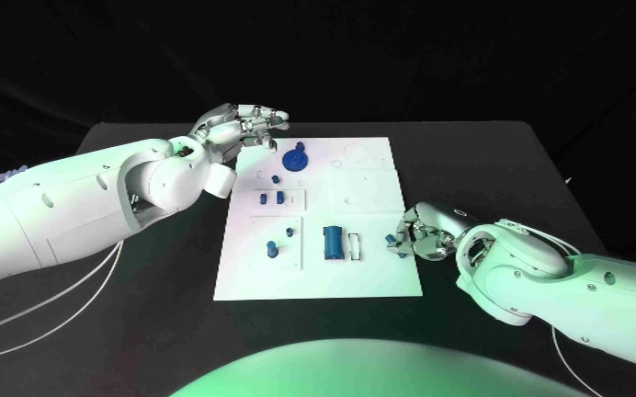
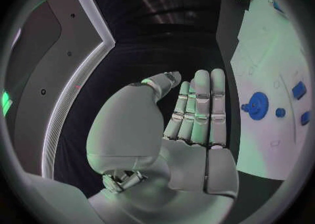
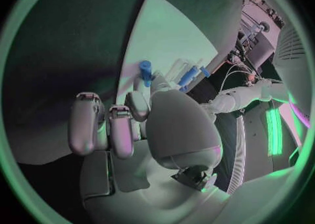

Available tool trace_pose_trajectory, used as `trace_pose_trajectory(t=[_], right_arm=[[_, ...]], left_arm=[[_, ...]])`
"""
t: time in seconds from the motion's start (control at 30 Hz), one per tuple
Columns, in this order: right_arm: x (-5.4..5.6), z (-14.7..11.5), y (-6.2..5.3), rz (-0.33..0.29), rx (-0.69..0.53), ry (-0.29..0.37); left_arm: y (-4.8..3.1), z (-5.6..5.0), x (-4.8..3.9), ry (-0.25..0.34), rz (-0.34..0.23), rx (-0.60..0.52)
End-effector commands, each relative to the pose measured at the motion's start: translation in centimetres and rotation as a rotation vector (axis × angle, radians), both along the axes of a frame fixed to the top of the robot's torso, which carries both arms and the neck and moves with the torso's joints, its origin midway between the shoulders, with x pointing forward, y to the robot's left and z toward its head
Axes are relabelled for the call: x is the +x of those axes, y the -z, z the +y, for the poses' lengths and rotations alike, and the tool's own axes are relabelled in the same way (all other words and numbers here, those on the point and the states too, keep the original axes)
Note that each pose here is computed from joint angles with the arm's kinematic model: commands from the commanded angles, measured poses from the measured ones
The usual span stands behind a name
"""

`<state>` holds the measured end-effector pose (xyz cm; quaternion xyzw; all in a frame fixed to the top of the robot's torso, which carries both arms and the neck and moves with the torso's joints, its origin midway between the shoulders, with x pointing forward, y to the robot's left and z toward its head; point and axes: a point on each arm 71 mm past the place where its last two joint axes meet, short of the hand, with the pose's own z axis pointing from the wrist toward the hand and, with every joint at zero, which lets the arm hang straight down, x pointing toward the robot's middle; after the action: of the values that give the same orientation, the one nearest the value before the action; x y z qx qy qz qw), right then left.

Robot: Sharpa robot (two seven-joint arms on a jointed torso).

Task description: Assemble the parts on the task board

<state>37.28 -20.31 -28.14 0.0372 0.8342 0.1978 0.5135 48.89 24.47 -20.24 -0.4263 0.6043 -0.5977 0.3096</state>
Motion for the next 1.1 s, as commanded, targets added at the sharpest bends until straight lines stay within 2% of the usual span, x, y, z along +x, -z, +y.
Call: trace_pose_trajectory(t=[0.03,0.2,0.4,0.63,0.87,1.1], right_arm=[[-0.7,0.1,1.2,0.053,-0.104,-0.051],[-0.9,0.5,1.4,0.054,-0.133,-0.073],[-0.9,0.6,1.2,0.03,-0.12,-0.053],[-1.0,1.0,0.7,0.007,-0.054,-0.023],[-1.2,2.3,-0.4,-0.005,0.06,-0.009],[-1.2,3.7,-0.7,0.022,0.128,-0.011]], left_arm=[[-0.1,-0.2,-0.09,0.017,-0.004,-0.008],[-0.1,-0.1,-0.1,0.017,-0.004,-0.007],[-0.1,-0.1,-0.11,0.018,-0.004,-0.007],[-0.1,-0.2,-0.11,0.018,-0.004,-0.007],[-0.09,-0.2,-0.1,0.018,-0.004,-0.007],[-0.1,-0.4,-0.11,0.024,-0.004,-0.01]])
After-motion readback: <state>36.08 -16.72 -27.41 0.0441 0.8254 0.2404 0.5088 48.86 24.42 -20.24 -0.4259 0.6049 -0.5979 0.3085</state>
